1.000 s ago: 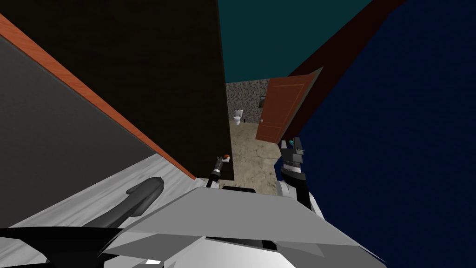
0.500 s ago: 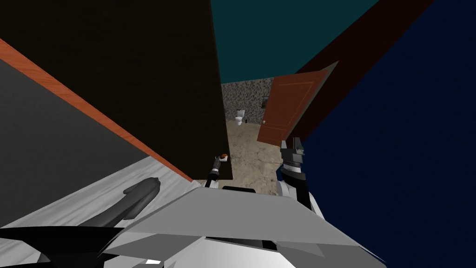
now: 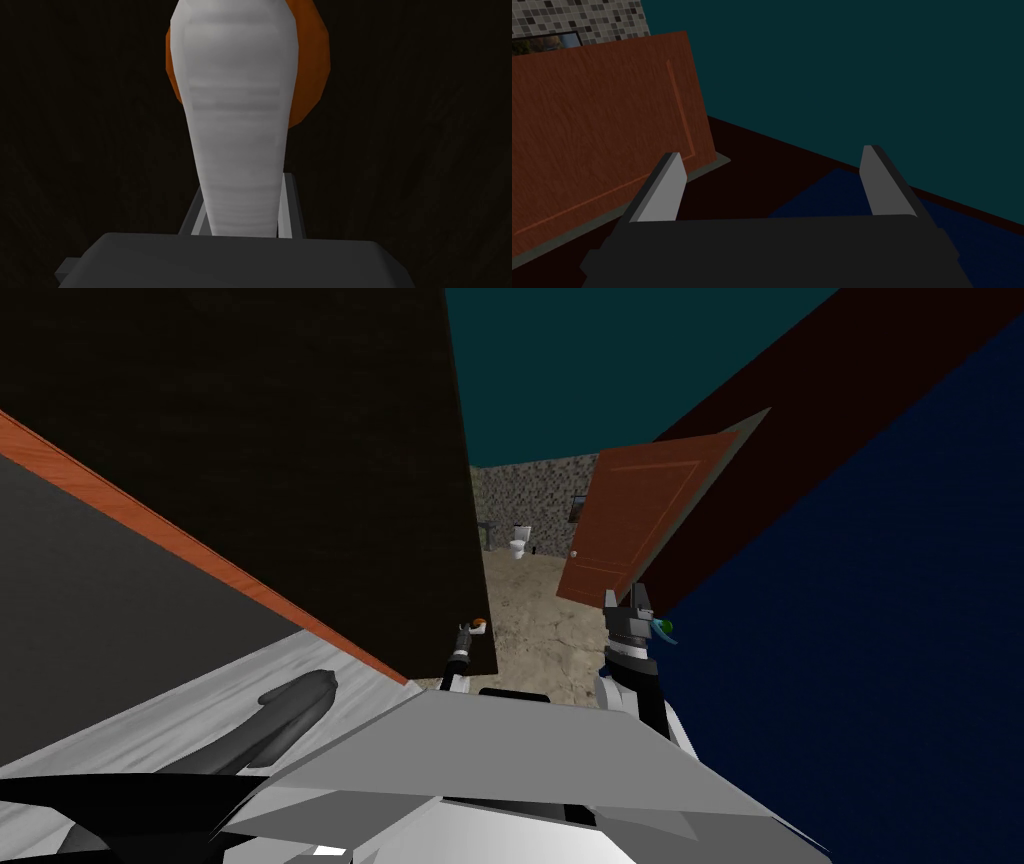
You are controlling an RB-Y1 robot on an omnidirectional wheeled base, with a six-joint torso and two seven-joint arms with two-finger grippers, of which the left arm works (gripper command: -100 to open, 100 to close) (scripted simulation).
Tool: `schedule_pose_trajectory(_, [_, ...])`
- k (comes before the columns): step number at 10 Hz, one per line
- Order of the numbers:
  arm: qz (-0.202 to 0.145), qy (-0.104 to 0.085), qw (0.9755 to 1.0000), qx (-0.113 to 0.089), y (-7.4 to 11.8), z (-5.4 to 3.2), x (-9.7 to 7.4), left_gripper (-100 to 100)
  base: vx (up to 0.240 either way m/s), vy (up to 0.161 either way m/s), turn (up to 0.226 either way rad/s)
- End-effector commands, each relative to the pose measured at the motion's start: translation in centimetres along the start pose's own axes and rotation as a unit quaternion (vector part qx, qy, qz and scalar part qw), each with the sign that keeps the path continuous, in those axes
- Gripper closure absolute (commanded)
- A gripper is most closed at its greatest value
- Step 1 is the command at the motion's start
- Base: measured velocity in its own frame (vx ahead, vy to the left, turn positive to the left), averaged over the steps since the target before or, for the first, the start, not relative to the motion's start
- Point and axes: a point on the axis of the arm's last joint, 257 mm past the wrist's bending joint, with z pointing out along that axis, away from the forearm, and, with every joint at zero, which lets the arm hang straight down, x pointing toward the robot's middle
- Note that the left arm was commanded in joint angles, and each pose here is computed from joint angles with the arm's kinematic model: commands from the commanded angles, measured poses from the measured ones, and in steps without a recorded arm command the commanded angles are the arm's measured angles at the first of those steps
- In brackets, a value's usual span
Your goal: Push the door open
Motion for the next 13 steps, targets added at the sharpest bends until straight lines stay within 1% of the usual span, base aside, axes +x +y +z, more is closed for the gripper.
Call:
schedule_pose_trajectory(1, [-0.009,-0.004,0.9999,0.003,-0.3,0.25,0.5,100,0.161,-0.092,0.072])
schedule_pose_trajectory(2, [-0.003,-0.007,1.0,0.001,-0.1,0.06,-0.4,100,0.07,-0.025,0.049])
schedule_pose_trajectory(3, [0.004,-0.019,0.9998,0.004,-0.4,0.24,-2.0,100,0.11,0.003,0.034])
schedule_pose_trajectory(5, [0.008,-0.028,0.9996,0.005,-0.4,0.29,-3.2,100,0.191,-0.044,0.045])
schedule_pose_trajectory(6, [0.012,-0.035,0.9993,0.005,-0.5,0.32,-4.2,100,0.183,-0.043,0.04])
schedule_pose_trajectory(9, [0.017,-0.054,0.9984,0.007,-0.7,0.32,-6.3,100,0.194,-0.027,0.04])
schedule_pose_trajectory(10, [0.017,-0.054,0.9984,0.007,-0.7,0.32,-6.3,100,0.139,-0.029,0.014])
schedule_pose_trajectory(11, [0.02,-0.068,0.9975,0.008,-0.8,0.26,-7.7,100,0.201,-0.032,0.073])
schedule_pose_trajectory(13, [0.021,-0.083,0.9963,0.009,-0.9,0.15,-9.1,100,0.23,-0.044,0.079])
